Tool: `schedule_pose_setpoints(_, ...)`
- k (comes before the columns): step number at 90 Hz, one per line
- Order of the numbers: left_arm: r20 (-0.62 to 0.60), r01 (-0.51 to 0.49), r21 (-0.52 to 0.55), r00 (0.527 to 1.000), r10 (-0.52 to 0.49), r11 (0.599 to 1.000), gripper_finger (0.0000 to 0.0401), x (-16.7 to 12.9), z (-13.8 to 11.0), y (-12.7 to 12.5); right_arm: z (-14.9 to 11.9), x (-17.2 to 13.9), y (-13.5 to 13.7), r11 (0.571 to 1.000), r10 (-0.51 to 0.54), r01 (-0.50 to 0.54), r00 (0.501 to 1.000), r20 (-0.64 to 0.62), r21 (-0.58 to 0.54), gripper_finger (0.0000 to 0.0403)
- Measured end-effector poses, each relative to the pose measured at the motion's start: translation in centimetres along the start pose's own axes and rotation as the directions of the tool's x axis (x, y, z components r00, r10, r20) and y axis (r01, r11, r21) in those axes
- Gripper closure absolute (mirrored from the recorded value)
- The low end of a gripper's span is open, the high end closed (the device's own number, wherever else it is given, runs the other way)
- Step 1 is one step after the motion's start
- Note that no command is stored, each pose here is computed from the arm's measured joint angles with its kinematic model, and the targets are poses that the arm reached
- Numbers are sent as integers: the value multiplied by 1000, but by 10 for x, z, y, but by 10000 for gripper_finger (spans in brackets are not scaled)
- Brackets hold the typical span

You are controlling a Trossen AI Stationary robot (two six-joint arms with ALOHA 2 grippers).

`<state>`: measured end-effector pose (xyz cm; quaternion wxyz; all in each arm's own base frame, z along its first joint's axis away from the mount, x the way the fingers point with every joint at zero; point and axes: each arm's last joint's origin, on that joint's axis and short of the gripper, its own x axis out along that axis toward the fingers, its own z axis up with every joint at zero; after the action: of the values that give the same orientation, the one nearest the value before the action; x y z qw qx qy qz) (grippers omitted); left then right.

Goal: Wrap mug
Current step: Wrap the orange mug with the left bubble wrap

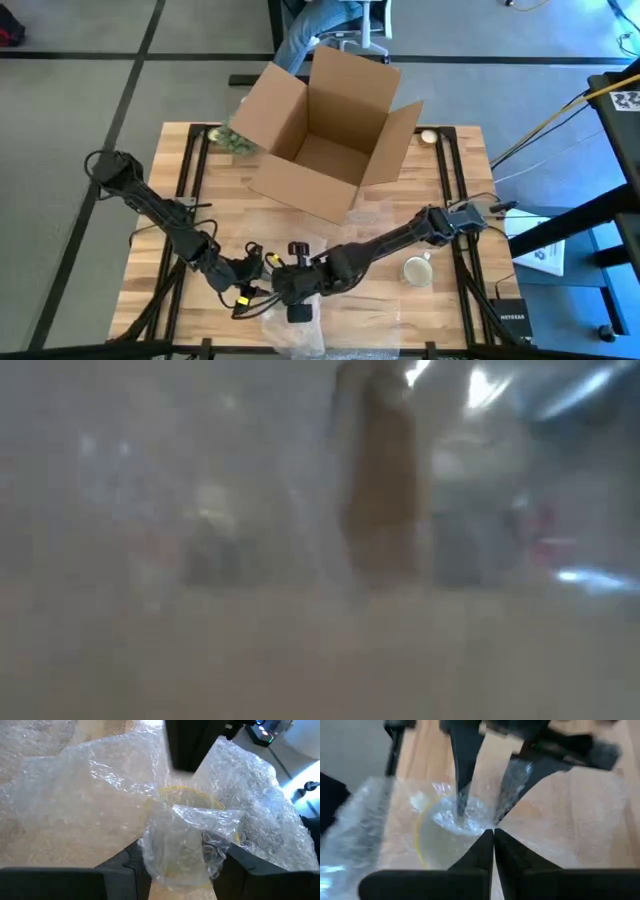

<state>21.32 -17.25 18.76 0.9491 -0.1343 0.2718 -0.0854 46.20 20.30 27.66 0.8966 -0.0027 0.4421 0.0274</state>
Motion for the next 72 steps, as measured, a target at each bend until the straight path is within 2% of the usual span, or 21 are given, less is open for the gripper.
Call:
schedule_pose_setpoints(6, -1, -1, 1, 1000, 1, 1000, 260, 0, 0, 0, -1, -5, 0, 1000, -1, 1, 1000, -15, 5, 402)
schedule_pose_setpoints(17, -3, 3, 1, 1000, -3, 1000, 260, 0, 0, 0, -12, -9, 1, 999, -29, 31, 993, -115, 17, 402)
schedule_pose_setpoints(29, -4, 4, 2, 1000, -4, 1000, 260, 0, 0, 0, -29, -13, 6, 997, -69, 77, 965, -253, 24, 402)
schedule_pose_setpoints(47, -3, 7, 17, 1000, -7, 1000, 260, 0, 0, 0, -50, -17, 19, 986, -149, 168, 927, -344, 25, 402)
schedule_pose_setpoints(61, -2, 9, 16, 1000, -9, 1000, 260, 0, 0, 0, -63, 8, 32, 989, -124, 141, 942, -312, 34, 402)
schedule_pose_setpoints(72, -3, 8, 16, 1000, -8, 1000, 260, 0, 0, 0, -43, 13, 37, 997, -48, 55, 992, -117, 54, 402)
